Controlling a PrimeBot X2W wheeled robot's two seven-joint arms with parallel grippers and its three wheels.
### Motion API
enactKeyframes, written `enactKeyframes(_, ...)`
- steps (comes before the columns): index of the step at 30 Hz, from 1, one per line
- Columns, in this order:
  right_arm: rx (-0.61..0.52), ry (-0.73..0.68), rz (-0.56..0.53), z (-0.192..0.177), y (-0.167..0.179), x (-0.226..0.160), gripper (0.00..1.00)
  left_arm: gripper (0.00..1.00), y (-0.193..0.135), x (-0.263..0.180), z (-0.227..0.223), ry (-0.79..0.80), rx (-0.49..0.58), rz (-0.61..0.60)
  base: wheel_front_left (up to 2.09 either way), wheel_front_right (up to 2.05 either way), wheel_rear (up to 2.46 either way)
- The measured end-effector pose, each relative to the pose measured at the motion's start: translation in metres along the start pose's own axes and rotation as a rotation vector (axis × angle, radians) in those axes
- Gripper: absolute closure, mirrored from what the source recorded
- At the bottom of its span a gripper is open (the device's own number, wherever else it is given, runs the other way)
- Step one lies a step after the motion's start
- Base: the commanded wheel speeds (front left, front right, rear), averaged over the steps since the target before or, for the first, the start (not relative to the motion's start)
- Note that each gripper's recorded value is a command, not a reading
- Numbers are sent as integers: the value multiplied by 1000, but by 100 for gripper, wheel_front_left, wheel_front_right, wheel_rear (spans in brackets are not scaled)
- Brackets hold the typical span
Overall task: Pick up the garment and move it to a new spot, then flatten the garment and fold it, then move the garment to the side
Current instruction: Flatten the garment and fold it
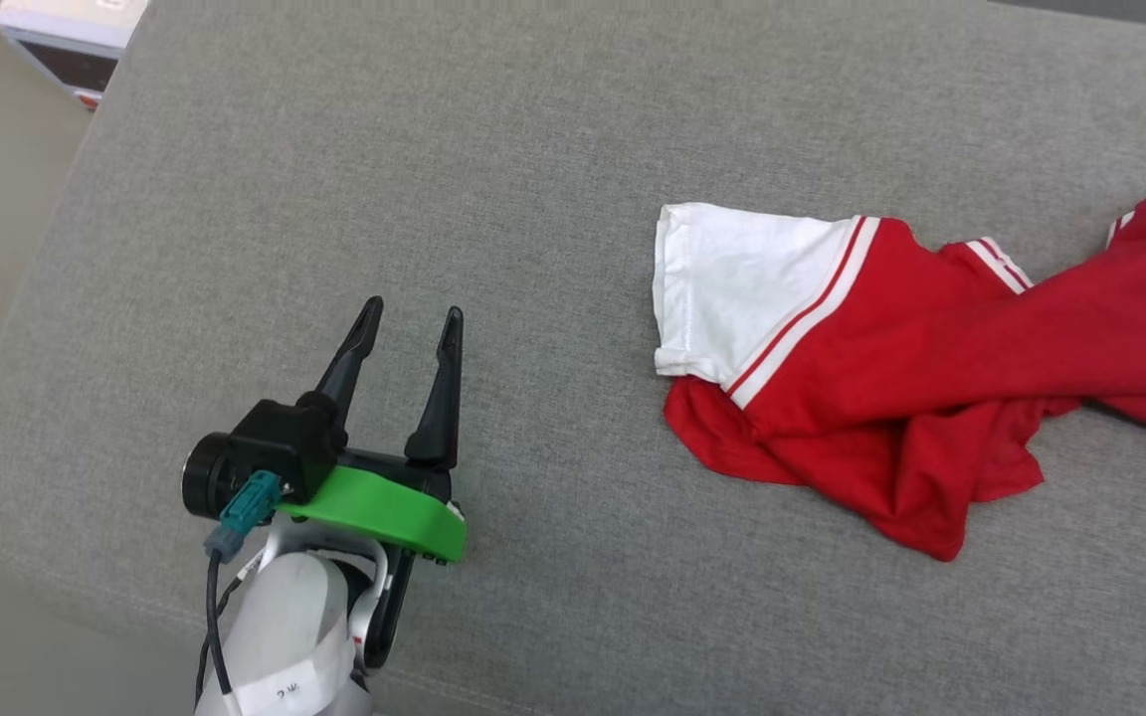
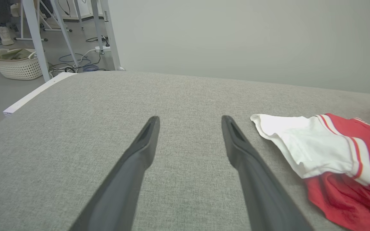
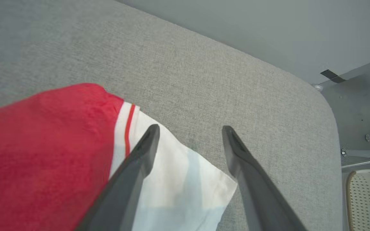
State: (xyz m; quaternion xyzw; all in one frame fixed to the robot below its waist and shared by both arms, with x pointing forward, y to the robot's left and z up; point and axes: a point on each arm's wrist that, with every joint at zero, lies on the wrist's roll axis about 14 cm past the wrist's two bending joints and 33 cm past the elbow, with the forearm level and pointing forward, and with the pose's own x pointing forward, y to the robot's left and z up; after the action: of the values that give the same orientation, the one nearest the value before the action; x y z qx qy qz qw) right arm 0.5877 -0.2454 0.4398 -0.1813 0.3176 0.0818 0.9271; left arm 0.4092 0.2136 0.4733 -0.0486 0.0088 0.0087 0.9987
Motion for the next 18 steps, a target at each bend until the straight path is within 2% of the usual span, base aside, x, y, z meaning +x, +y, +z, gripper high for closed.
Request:
enactKeyframes(9, 87, -367, 21, 56, 7, -61, 0, 0, -14, -2, 31, -90, -19, -47, 0, 0, 0)
enactKeyframes(12, 144, -499, 28, 62, 12, -89, 0, 0, -19, -7, 38, -110, -31, -63, 0, 0, 0)
enactKeyframes(13, 186, -596, 30, 58, 19, -115, 0, 0, -28, -10, 43, -125, -38, -87, 0, 0, 0)
enactKeyframes(18, 270, -711, 14, 39, 28, -153, 0, 0, -41, -14, 48, -140, -67, -125, 0, 0, 0)
